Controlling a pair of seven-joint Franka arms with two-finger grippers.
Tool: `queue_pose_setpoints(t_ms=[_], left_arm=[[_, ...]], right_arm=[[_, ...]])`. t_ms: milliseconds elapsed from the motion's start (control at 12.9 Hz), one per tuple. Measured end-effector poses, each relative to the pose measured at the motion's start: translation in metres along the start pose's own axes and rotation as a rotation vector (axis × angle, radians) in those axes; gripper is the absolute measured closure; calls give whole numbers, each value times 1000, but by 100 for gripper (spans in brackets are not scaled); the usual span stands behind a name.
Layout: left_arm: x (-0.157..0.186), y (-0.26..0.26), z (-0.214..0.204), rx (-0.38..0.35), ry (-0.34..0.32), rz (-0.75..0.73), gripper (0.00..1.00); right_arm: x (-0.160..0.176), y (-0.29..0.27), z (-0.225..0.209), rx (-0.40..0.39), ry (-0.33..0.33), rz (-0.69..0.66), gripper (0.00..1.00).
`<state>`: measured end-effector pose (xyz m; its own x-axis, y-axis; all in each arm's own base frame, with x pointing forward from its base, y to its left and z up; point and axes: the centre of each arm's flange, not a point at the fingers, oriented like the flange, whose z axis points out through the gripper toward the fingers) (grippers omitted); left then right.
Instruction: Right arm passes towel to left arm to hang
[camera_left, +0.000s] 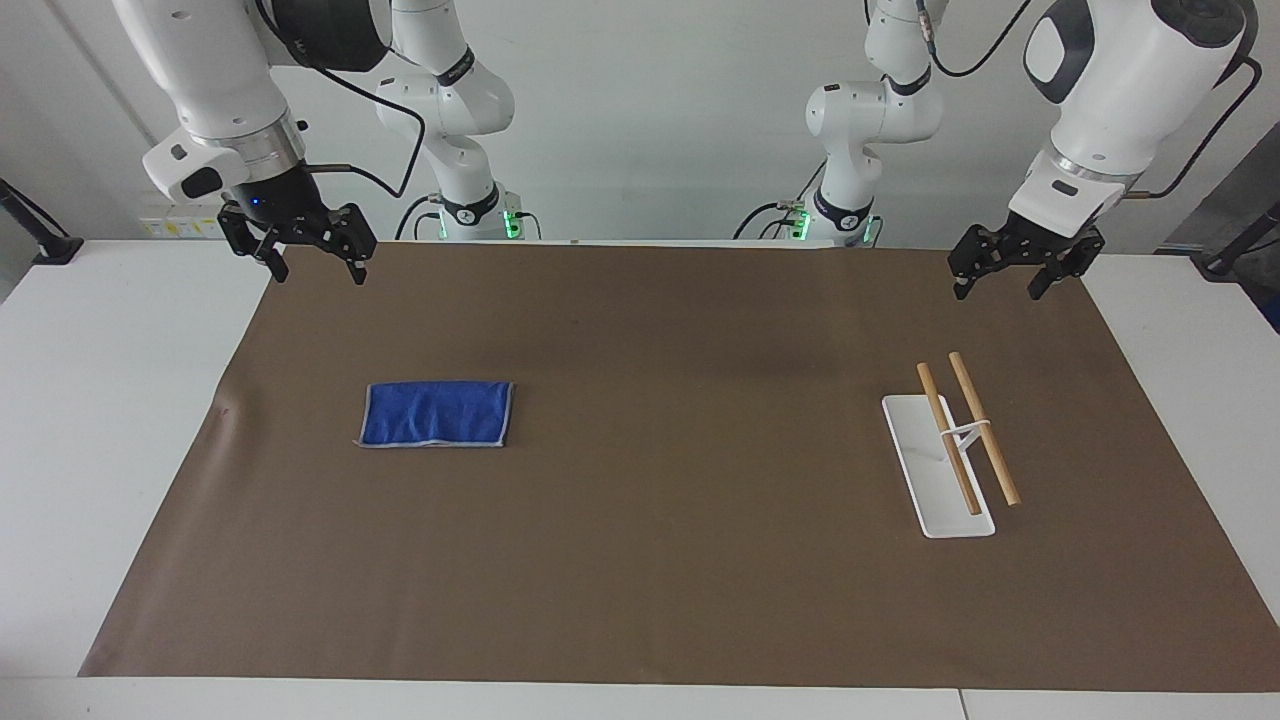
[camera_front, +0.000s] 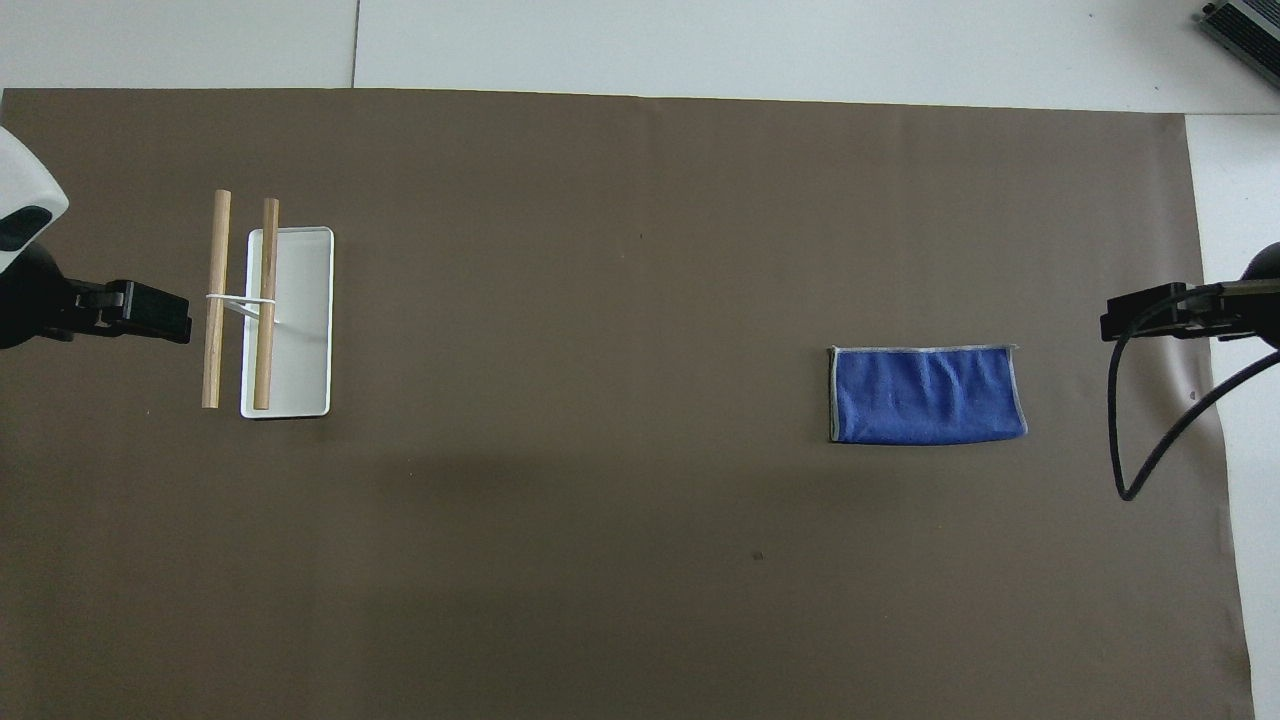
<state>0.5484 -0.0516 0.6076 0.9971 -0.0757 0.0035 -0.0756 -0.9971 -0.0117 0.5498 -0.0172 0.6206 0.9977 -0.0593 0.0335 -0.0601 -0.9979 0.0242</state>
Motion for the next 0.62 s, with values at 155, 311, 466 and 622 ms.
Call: queue_pose_setpoints(t_ms=[155, 311, 466, 622], left_arm=[[0, 0, 0, 0, 0, 0, 0], [0, 0, 0, 0, 0, 0, 0], [0, 0, 0, 0, 0, 0, 0], [0, 0, 0, 0, 0, 0, 0]], right_arm=[[-2, 0, 4, 0, -9, 15, 0], [-4, 0, 8, 0, -17, 16, 0], [-7, 0, 11, 1, -23, 16, 0], [-10, 0, 18, 3, -4, 15, 0]])
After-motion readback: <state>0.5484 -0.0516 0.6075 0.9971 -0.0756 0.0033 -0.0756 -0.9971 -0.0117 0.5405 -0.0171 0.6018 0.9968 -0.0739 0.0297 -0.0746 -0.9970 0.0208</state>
